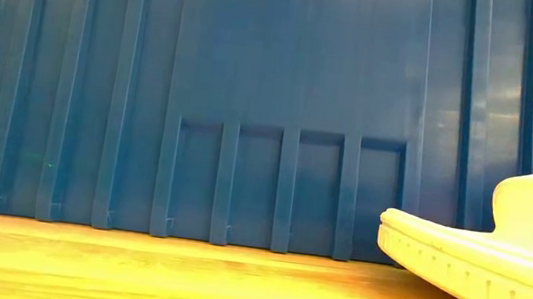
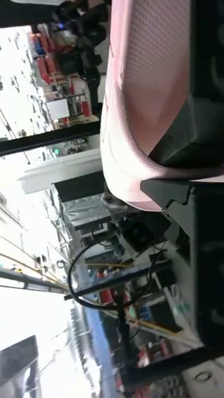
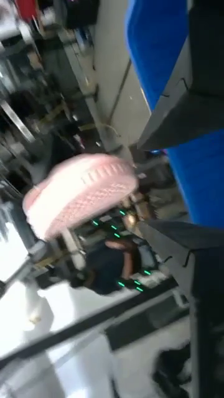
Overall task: Pick and place slides into bin
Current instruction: Put the pink slides into the blue organize bin
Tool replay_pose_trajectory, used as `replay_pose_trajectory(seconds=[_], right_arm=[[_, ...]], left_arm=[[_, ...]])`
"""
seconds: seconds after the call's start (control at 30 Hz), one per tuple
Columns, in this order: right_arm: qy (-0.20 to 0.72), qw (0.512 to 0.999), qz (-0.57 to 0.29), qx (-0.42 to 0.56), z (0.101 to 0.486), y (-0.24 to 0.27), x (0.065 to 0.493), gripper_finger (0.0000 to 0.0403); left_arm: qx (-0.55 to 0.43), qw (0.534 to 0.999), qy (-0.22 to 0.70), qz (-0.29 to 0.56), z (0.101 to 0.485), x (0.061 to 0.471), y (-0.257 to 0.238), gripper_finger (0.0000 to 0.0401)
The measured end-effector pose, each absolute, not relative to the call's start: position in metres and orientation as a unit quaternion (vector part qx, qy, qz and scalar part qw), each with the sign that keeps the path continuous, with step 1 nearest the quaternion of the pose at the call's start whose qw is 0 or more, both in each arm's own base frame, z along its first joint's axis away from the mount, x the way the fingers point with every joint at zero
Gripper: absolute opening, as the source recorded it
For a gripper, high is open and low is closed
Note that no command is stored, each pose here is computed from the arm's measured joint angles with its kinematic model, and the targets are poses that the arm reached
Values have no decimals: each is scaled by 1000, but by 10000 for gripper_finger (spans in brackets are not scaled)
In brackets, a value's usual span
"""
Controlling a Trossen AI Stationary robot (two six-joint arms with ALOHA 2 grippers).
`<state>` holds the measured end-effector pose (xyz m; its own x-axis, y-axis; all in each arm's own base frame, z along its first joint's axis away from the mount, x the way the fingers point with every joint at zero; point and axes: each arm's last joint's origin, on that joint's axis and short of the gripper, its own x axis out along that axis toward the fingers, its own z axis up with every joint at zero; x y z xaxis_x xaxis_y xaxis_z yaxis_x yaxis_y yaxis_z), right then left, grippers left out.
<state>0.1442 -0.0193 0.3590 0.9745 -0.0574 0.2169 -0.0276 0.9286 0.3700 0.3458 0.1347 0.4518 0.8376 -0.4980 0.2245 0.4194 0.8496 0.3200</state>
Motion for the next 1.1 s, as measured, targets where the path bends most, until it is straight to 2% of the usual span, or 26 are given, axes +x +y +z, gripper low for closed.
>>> replay_pose_trajectory(seconds=[0.17, 0.33, 0.57, 0.77, 0.87, 1.0, 1.1], right_arm=[[-167, 963, -65, 204, 368, -21, 123, 189], [-206, 947, -127, 210, 373, -23, 108, 185], [-223, 945, -131, 200, 376, -22, 99, 177], [-218, 944, -142, 201, 375, -23, 100, 176], [-207, 944, -157, 203, 372, -24, 101, 175], [-195, 943, -162, 215, 369, -24, 104, 175], [-190, 941, -165, 227, 368, -25, 105, 172]], left_arm=[[158, 944, -158, -244, 454, 345, 126, 0], [171, 958, -98, -209, 440, 353, 120, 0], [213, 963, -1, -168, 416, 366, 95, 0], [244, 956, 8, -163, 418, 365, 76, 0], [267, 944, 40, -188, 414, 360, 61, 0], [348, 912, 103, -194, 400, 359, 40, 0], [388, 890, 117, -208, 395, 359, 28, 0]])
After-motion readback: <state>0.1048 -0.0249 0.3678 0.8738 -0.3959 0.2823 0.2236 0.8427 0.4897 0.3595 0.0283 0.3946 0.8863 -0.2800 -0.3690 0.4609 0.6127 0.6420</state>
